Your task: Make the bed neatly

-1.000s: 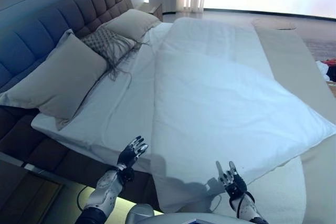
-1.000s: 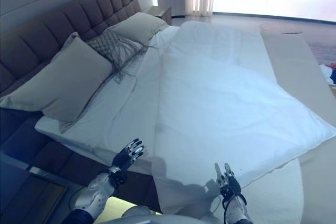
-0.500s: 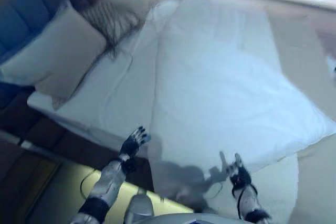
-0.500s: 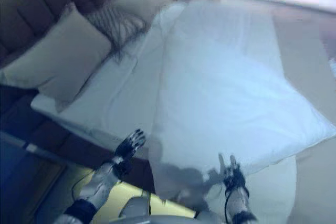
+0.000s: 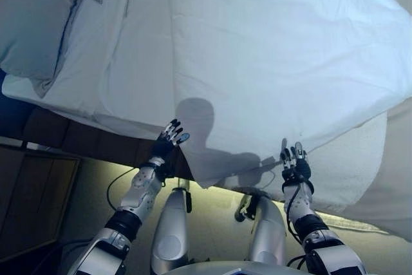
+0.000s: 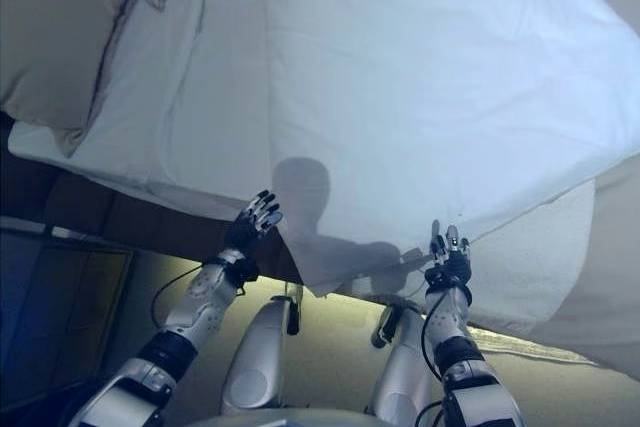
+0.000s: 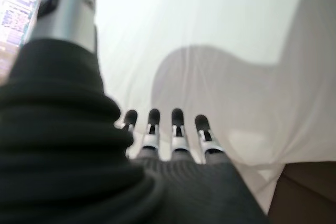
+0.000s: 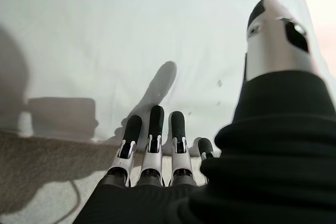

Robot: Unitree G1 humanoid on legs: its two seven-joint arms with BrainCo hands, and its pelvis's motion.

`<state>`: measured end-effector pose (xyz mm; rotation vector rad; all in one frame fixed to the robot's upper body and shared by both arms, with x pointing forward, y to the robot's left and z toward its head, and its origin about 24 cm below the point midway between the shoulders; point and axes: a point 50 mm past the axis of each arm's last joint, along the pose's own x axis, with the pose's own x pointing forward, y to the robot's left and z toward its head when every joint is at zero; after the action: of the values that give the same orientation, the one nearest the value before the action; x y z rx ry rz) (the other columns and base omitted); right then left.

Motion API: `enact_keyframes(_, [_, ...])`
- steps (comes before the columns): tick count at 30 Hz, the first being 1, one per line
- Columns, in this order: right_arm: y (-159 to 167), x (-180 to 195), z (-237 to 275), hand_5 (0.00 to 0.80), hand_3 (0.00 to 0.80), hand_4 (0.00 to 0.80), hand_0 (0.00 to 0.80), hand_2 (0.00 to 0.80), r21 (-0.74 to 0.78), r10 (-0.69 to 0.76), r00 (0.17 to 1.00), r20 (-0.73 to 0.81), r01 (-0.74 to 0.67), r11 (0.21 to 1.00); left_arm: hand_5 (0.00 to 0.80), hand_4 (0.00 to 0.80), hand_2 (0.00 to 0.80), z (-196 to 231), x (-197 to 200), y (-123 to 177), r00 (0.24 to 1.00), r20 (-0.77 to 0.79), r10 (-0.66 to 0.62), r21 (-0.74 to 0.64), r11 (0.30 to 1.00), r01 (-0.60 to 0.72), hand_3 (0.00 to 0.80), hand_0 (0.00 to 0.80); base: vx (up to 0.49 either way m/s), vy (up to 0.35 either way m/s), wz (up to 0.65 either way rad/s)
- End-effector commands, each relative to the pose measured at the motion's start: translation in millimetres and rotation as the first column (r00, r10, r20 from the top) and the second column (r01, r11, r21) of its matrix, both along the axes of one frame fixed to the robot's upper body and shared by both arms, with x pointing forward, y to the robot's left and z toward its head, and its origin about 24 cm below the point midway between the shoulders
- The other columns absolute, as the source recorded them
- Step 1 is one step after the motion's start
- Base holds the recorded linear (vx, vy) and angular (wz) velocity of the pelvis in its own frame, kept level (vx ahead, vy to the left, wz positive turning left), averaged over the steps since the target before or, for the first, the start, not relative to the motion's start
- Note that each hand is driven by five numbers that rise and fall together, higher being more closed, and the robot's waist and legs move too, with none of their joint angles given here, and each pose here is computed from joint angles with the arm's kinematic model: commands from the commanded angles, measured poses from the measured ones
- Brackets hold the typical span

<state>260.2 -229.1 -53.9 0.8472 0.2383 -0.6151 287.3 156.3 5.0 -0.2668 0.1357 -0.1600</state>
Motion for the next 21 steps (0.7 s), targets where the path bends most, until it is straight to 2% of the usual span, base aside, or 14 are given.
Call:
enact_keyframes(1, [-9,-9,-1,0.000,0.000,0.000,0.000,0.000,0.017,-0.017,0.998,0.053,0.016,1.000,0.000,0.000,0.000,29,9,-4,0.984,0.172,0.049,-0.066,0.997,-0.038,0.000,0.000,-0.046,0.026,-0.06])
enact_keyframes(7, [-19,-17,-6,0.000,0.000,0.000,0.000,0.000,0.040,-0.031,0.997,0.073,0.028,0.999,0.000,0.000,0.000,30,11,1,0.980,0.182,0.085,-0.053,0.996,-0.077,0.000,0.000,-0.057,-0.016,-0.01])
enact_keyframes(16, [-38,-23,-5,0.000,0.000,0.000,0.000,0.000,0.065,-0.053,0.990,0.132,0.044,0.997,0.000,0.000,0.000,23,11,14,0.986,0.134,0.102,-0.048,0.994,-0.097,0.000,0.000,0.084,-0.015,-0.05])
enact_keyframes(21, [-44,-15,0,0.000,0.000,0.000,0.000,0.000,0.075,-0.058,0.980,0.190,0.044,0.996,0.000,0.000,0.000,21,10,16,0.991,0.122,0.062,-0.041,0.998,-0.057,0.000,0.000,0.055,-0.036,0.01])
